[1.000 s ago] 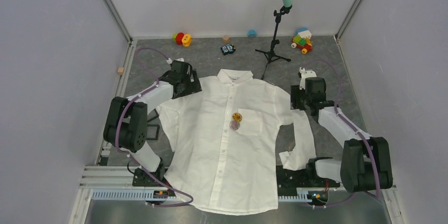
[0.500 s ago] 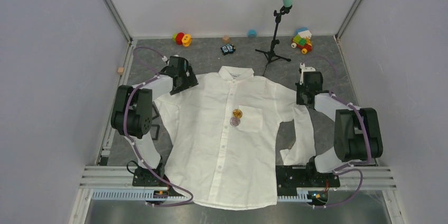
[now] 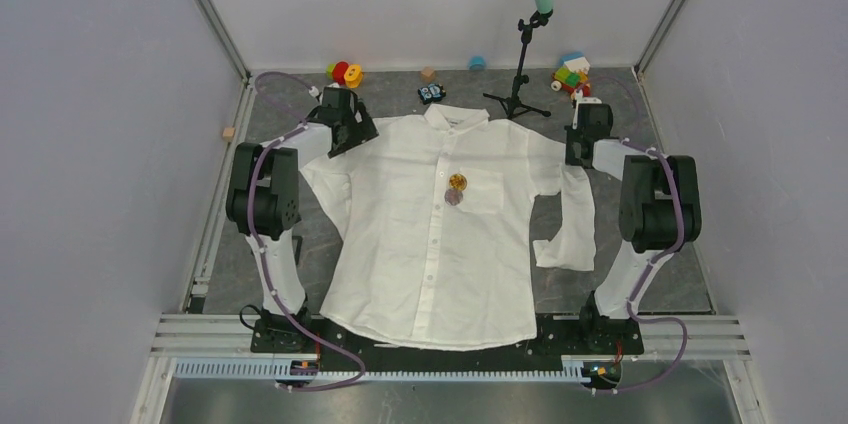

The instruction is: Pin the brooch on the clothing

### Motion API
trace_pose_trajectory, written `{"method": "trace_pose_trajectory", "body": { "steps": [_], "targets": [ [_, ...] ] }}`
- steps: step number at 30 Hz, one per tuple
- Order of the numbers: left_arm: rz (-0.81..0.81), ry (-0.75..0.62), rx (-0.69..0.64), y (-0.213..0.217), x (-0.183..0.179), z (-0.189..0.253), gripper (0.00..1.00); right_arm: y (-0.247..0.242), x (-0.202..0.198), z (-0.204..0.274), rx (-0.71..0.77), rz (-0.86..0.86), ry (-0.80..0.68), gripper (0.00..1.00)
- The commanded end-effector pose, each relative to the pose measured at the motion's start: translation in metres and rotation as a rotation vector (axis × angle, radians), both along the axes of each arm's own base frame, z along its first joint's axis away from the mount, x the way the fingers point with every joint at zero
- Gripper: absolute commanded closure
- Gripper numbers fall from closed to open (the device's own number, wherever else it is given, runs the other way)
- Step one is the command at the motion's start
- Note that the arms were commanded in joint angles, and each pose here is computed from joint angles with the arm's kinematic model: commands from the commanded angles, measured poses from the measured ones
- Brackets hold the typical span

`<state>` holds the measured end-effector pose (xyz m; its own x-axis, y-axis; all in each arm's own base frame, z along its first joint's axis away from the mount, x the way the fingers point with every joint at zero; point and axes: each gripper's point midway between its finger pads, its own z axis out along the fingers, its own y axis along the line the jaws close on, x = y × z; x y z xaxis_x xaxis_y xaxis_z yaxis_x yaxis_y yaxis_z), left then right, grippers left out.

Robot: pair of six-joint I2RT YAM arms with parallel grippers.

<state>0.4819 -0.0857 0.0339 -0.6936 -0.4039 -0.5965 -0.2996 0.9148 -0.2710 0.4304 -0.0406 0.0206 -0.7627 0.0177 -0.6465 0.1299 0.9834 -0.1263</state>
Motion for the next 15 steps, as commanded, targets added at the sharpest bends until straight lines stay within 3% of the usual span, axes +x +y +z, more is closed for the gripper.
{"method": "trace_pose_trajectory", "body": {
  "steps": [1, 6, 8, 12, 15],
  "targets": [
    [0.006, 0.053, 0.011, 0.005, 0.008, -0.020, 0.00, -0.017, 0.029, 0.006, -0.058, -0.013, -0.032, 1.00],
    [0.004, 0.031, 0.036, 0.007, 0.021, -0.015, 0.00, -0.015, 0.042, 0.007, -0.045, 0.003, -0.045, 1.00],
    [-0.001, 0.024, 0.041, 0.007, 0.025, -0.011, 0.00, -0.015, 0.047, 0.010, -0.040, 0.005, -0.051, 0.93],
    [-0.027, -0.027, 0.032, 0.004, 0.028, 0.008, 0.00, -0.010, 0.050, 0.021, -0.021, 0.024, -0.073, 0.62],
    [-0.055, -0.100, 0.024, 0.001, 0.028, 0.035, 0.00, -0.005, 0.050, 0.038, -0.003, 0.044, -0.111, 0.28]
  ]
}}
